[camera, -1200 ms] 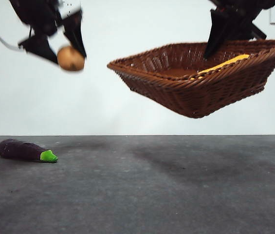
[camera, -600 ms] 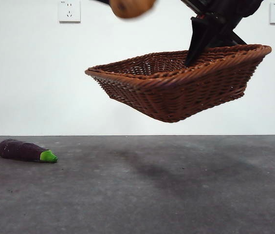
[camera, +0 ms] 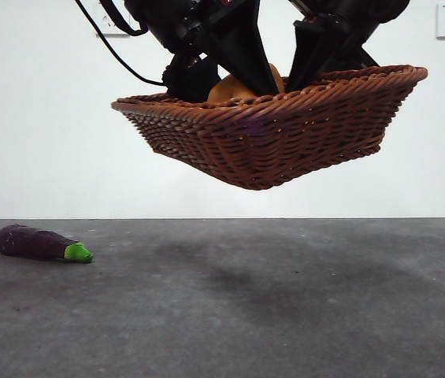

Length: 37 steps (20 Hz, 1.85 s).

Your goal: Help me put the vegetables on the table into the basket

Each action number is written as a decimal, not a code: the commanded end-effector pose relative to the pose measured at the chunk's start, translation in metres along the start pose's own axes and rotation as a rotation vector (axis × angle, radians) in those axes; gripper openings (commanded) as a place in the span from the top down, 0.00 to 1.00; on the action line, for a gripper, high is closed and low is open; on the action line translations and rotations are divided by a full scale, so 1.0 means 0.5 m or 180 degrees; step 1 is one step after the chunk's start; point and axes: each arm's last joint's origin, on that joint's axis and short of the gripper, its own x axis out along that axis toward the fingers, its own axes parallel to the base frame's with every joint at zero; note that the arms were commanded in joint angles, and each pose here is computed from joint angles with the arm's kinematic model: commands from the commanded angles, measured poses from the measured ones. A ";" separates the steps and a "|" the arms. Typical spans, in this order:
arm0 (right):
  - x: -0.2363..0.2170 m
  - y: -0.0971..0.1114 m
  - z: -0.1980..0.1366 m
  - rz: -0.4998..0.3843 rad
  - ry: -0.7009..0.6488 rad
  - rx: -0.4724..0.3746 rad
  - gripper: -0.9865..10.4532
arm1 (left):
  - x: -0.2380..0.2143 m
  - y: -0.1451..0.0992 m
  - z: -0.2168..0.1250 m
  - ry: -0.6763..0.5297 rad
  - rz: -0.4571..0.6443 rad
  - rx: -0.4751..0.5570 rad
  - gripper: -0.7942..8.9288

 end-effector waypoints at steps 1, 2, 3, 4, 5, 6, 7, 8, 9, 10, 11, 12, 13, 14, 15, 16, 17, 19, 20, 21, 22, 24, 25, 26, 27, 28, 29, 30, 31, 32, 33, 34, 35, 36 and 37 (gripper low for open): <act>0.008 0.003 0.006 0.0065 -0.0049 -0.0007 0.92 | 0.007 -0.003 -0.011 0.0148 -0.0055 -0.0120 0.54; 0.008 0.003 0.007 0.0066 -0.0063 0.0006 0.92 | 0.007 -0.004 -0.015 0.0211 -0.0073 -0.0146 0.53; 0.008 0.003 0.007 0.0066 -0.0061 0.0007 0.92 | 0.007 -0.005 -0.018 0.0249 -0.0085 -0.0162 0.53; 0.008 0.003 0.006 0.0063 -0.0054 0.0010 0.92 | 0.007 -0.005 -0.018 0.0256 -0.0087 -0.0165 0.53; 0.008 0.003 0.006 0.0062 -0.0049 0.0012 0.92 | 0.007 -0.005 -0.018 0.0254 -0.0086 -0.0169 0.53; 0.008 0.003 0.006 0.0058 -0.0046 0.0013 0.92 | 0.006 -0.003 -0.018 0.0250 -0.0077 -0.0198 0.53; 0.008 0.003 0.006 0.0058 -0.0047 0.0012 0.92 | 0.004 0.000 -0.019 0.0246 -0.0069 -0.0253 0.53; 0.008 0.003 0.006 0.0058 -0.0047 0.0012 0.92 | 0.003 0.001 -0.019 0.0237 -0.0087 -0.0303 0.52; 0.008 0.003 0.006 0.0058 -0.0048 0.0012 0.92 | 0.003 0.001 -0.019 0.0234 -0.0089 -0.0347 0.52; 0.008 0.003 0.006 0.0058 -0.0047 0.0011 0.92 | 0.003 0.001 -0.018 0.0232 -0.0102 -0.0367 0.48; 0.008 0.003 0.006 0.0058 -0.0047 0.0011 0.92 | 0.001 0.000 -0.017 0.0223 -0.0128 -0.0381 0.46; 0.008 0.003 0.006 0.0057 -0.0047 0.0010 0.92 | -0.006 -0.001 -0.010 0.0206 -0.0128 -0.0431 0.46; 0.008 0.002 0.006 0.0038 -0.0049 0.0007 0.92 | -0.018 -0.002 0.003 0.0161 -0.0112 -0.0460 0.46; 0.008 0.000 0.006 -0.0047 -0.0046 0.0002 0.92 | -0.037 -0.002 0.021 0.0084 -0.0086 -0.0499 0.46; 0.007 -0.003 0.006 -0.0162 -0.0040 -0.0011 0.92 | -0.064 0.001 0.043 -0.0001 0.0004 -0.0608 0.46; 0.004 -0.011 0.005 -0.0242 -0.0046 0.0010 0.92 | -0.097 0.005 0.064 -0.0072 0.0176 -0.0774 0.46; -0.002 -0.023 0.005 -0.0268 -0.0068 0.0054 0.92 | -0.132 0.009 0.082 -0.0147 0.0383 -0.0934 0.46; -0.016 -0.051 0.003 -0.0335 -0.0110 0.0162 0.92 | -0.206 0.022 0.105 -0.0271 0.0929 -0.1280 0.47; -0.025 -0.067 0.001 -0.0365 -0.0136 0.0222 0.92 | -0.243 0.033 0.109 -0.0321 0.1219 -0.1464 0.47; -0.033 -0.080 -0.001 -0.0367 -0.0162 0.0273 0.92 | -0.276 0.047 0.109 -0.0395 0.1493 -0.1640 0.47; -0.041 -0.094 -0.003 -0.0339 -0.0197 0.0311 0.92 | -0.301 0.065 0.104 -0.0492 0.1724 -0.1863 0.47; -0.055 -0.116 -0.007 -0.0317 -0.0246 0.0323 0.92 | -0.337 0.116 0.072 -0.0617 0.1974 -0.2538 0.47; -0.060 -0.125 -0.009 -0.0337 -0.0259 0.0325 0.92 | -0.349 0.148 0.047 -0.0604 0.2091 -0.2941 0.47; -0.065 -0.132 -0.011 -0.0331 -0.0276 0.0323 0.92 | -0.358 0.170 0.025 -0.0562 0.2189 -0.3302 0.47; -0.070 -0.139 -0.011 -0.0304 -0.0306 0.0334 0.92 | -0.362 0.191 0.004 -0.0498 0.2261 -0.3640 0.47; -0.072 -0.142 -0.011 -0.0260 -0.0333 0.0339 0.92 | -0.363 0.213 -0.017 -0.0408 0.2339 -0.3894 0.47; -0.073 -0.142 -0.011 -0.0240 -0.0343 0.0336 0.92 | -0.359 0.235 -0.035 -0.0301 0.2406 -0.4092 0.47; -0.073 -0.142 -0.011 -0.0230 -0.0351 0.0330 0.92 | -0.345 0.255 -0.046 -0.0179 0.2471 -0.4172 0.47; -0.073 -0.142 -0.010 -0.0231 -0.0353 0.0323 0.92 | -0.323 0.278 -0.056 -0.0052 0.2523 -0.4219 0.47; -0.073 -0.142 -0.011 -0.0229 -0.0351 0.0322 0.92 | -0.296 0.304 -0.069 0.0108 0.2565 -0.4261 0.47; -0.073 -0.142 -0.011 -0.0228 -0.0343 0.0318 0.92 | -0.263 0.330 -0.084 0.0302 0.2529 -0.4303 0.47; -0.073 -0.141 -0.011 -0.0227 -0.0337 0.0315 0.92 | -0.227 0.356 -0.100 0.0489 0.2469 -0.4369 0.47; -0.073 -0.141 -0.012 -0.0225 -0.0323 0.0305 0.92 | -0.195 0.376 -0.115 0.0650 0.2449 -0.4399 0.47; -0.072 -0.141 -0.013 -0.0225 -0.0306 0.0280 0.92 | -0.170 0.393 -0.126 0.0740 0.2444 -0.4378 0.47; -0.072 -0.141 -0.015 -0.0222 -0.0285 0.0271 0.92 | -0.151 0.408 -0.134 0.0764 0.2467 -0.4379 0.47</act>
